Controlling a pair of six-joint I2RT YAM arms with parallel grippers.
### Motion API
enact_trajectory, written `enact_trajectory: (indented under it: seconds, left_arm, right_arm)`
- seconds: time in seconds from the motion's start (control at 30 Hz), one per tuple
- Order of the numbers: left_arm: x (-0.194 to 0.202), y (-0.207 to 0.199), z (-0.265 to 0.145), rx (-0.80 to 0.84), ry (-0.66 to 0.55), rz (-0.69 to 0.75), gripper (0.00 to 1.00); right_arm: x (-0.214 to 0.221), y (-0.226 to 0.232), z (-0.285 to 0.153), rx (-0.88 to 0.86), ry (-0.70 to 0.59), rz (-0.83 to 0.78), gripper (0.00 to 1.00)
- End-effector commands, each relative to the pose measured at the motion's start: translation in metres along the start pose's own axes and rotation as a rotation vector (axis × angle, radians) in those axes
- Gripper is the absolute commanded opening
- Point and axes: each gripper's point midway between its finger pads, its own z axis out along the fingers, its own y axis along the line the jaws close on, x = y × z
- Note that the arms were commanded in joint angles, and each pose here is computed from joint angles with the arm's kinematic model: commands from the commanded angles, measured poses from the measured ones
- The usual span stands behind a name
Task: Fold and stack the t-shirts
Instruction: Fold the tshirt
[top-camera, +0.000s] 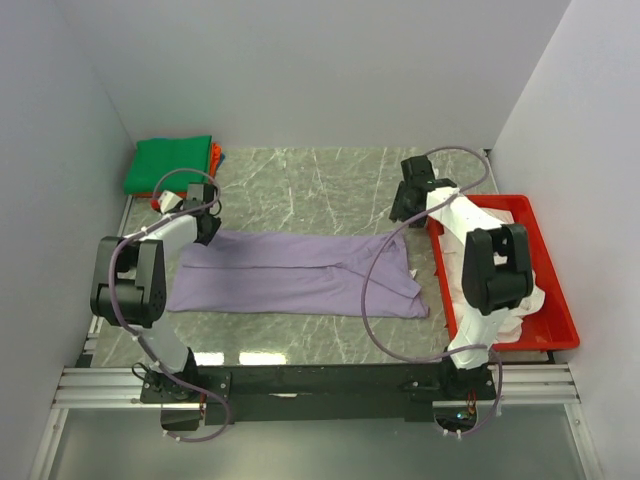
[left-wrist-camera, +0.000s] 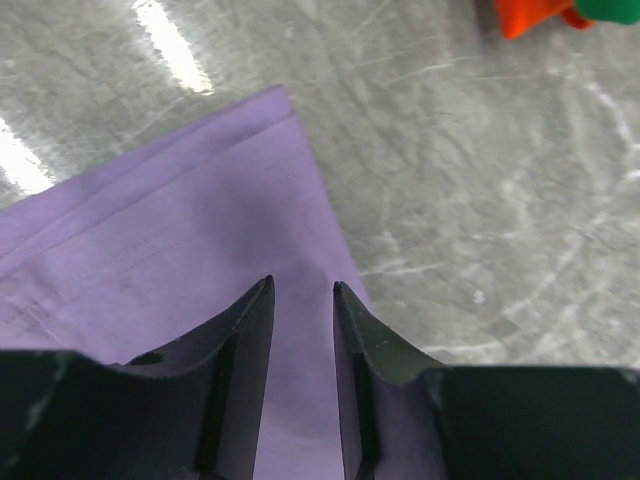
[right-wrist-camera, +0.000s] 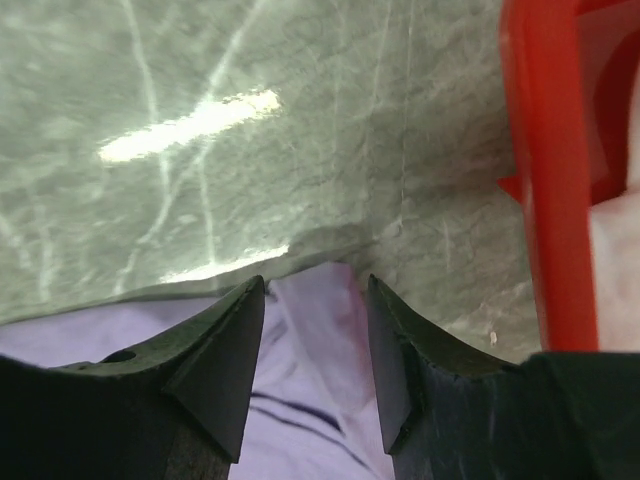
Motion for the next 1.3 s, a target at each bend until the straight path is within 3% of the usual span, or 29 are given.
enact_trajectory:
  seconds: [0.0,0.3,0.57,0.6,0.7,1.27]
  left_arm:
    - [-0.008,0.006,0.003,-0.067,-0.032,-0.015,0.36]
    - [-0.003,0.033,0.021,-0.184,-0.013,-0.015,0.36]
    - [-0.01,0.064,0.032,-0.286,-0.015,-0.005,0.35]
    - [-0.011,0.067,0.032,-0.294,-0.017,-0.006,0.35]
    - [-0.019,0.083,0.037,-0.334,-0.018,-0.029,0.35]
    - [-0.036,0.096,0.044,-0.376,-0.008,-0.056,0.35]
  right_arm:
    - [-0.004,0.005,0.003,0.006,0.024,-0.054,0.52]
    - [0.016,0.01,0.025,-0.023,0.092,-0.044,0.42]
    - [0.025,0.003,0.026,-0.033,0.092,0.02,0.14]
    - [0.019,0.002,0.021,-0.04,0.067,0.045,0.07]
    - [0.013,-0.004,0.011,-0.048,0.022,0.112,0.0]
    - [0.004,-0.004,-0.056,-0.232,-0.2,0.427,0.02]
